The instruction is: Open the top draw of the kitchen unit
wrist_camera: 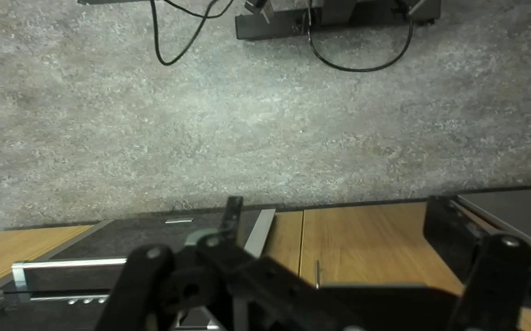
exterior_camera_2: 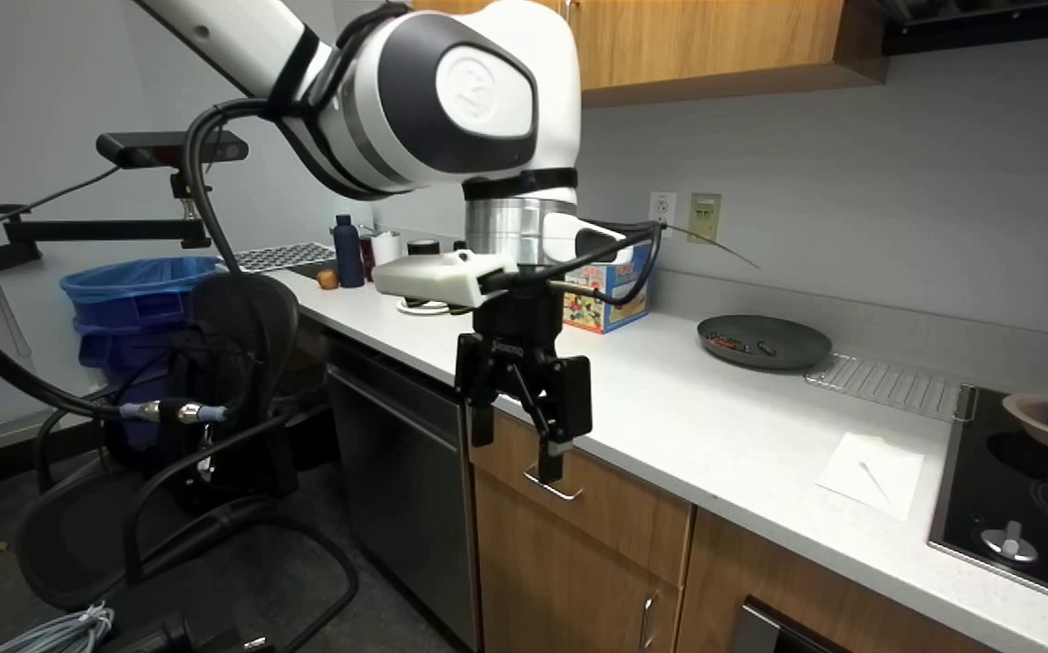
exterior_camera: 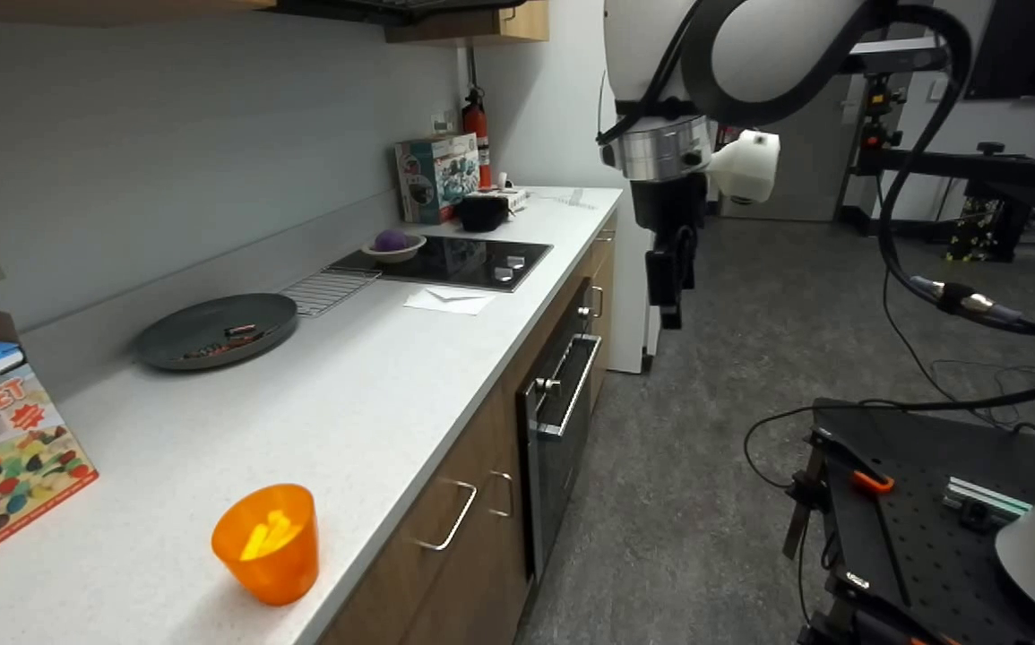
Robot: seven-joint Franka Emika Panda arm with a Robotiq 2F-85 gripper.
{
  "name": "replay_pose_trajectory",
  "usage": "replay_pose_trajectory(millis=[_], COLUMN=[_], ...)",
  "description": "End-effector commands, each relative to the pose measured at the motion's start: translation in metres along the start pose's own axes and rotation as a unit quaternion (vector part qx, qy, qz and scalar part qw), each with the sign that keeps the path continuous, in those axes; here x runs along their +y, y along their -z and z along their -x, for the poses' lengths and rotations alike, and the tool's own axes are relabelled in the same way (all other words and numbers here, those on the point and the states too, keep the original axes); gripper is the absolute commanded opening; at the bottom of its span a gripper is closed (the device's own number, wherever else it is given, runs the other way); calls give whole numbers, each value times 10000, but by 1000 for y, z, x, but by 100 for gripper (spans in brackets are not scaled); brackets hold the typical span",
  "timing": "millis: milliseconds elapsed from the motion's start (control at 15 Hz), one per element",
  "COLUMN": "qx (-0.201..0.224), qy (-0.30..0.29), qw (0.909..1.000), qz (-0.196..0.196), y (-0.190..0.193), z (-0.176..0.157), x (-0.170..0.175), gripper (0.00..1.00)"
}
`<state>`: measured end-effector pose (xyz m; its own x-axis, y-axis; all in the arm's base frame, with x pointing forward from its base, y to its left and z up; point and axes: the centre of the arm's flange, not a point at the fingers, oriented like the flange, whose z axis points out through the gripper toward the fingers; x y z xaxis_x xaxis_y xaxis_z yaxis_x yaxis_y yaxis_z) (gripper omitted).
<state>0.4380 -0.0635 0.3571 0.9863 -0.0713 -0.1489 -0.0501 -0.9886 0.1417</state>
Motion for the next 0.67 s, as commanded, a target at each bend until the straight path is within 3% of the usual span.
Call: replay_pose_trajectory(millis=[0, 333, 600], qx=[189, 215, 97], qy=[-275, -528, -281], qw=[9986, 9943, 9948], qz=[-416, -905, -976], y=[-14, -41, -64], z=[-58, -108, -118], x=[-5, -28, -57], gripper=[100, 100, 100])
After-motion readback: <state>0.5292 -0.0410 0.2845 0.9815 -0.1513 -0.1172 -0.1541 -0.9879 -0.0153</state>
